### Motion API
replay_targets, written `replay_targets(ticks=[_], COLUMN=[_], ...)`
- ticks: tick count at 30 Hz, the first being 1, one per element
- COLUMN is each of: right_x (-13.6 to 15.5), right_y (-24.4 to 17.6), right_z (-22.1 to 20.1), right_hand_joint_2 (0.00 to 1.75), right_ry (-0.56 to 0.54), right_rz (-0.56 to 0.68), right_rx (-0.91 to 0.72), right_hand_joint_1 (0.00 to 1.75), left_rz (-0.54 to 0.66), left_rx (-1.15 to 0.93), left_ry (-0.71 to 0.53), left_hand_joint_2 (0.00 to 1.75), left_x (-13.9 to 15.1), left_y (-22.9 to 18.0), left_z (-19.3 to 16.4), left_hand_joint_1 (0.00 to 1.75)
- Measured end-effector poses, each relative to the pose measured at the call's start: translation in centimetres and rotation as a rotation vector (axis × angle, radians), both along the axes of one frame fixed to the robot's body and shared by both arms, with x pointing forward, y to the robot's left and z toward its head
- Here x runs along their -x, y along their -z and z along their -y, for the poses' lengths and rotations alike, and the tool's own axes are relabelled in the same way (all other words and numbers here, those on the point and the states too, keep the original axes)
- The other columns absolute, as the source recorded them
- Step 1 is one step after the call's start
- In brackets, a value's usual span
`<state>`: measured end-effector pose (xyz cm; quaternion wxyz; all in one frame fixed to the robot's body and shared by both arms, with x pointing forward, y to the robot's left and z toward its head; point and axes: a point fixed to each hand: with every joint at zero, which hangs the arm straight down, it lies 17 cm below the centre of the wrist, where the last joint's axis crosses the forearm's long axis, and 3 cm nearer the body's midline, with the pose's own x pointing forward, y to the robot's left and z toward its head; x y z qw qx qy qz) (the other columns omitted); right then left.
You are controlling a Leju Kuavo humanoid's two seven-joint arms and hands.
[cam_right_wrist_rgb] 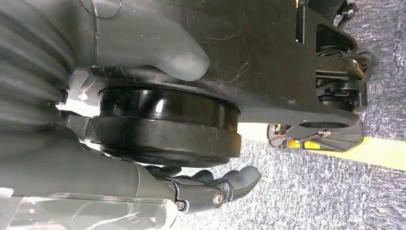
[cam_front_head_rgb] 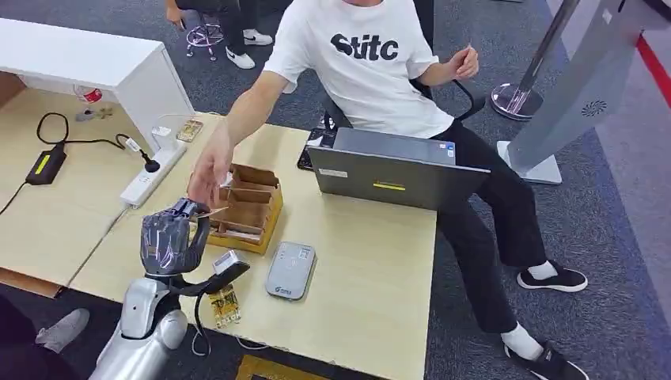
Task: Pass the card to the sensor for recognition and then transmit it.
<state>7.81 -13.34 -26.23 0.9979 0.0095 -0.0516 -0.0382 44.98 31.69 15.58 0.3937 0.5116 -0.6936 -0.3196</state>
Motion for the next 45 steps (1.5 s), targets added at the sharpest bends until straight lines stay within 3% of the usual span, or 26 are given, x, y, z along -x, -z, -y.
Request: replay_targets(ticks=[10,11,12,22,30,38,45], right_x=[0.0,0.0,0.0,0.0,0.0,0.1,0.1], right_y=[0.0,0.0,0.0,0.0,0.0,0.0,0.0], right_z=[0.0,0.0,0.0,0.1,0.0,0.0,-0.1], right_hand_joint_2=[1.75,1.75,1.75,1.75,1.75,1.75,1.75], right_ry=[-0.003,-0.003,-0.003,0.003,0.005,0.001,-0.013], right_rz=[0.001,0.001,0.001,0.001,0.000,-0.003,-0.001], right_rx=[0.002,0.002,0.002,0.009,0.005,0.003,0.000], right_hand_joint_1=[0.00,0.00,0.00,0.00,0.00,0.00,0.00], left_rz=[0.040,0.042,0.045,0.044,-0.077,-0.118,-0.153], left_rx=[0.001,0.007,0.013,-0.017,-0.179,-0.281,-0.317], left_ry=[-0.039,-0.041,-0.040,-0.014,-0.028,-0.098,-0.154], left_hand_joint_2=[1.75,1.75,1.75,1.75,1.75,1.75,1.75], left_x=[0.2,0.2,0.2,2.4,4.9,5.6,4.4], left_y=[-1.8,-1.9,-2.1,-1.4,3.0,4.6,5.2], left_z=[-2.2,-2.4,-2.5,-1.1,0.5,-2.1,-6.1], left_hand_joint_1=[1.75,0.05,0.00,0.00,0.00,0.00,0.00])
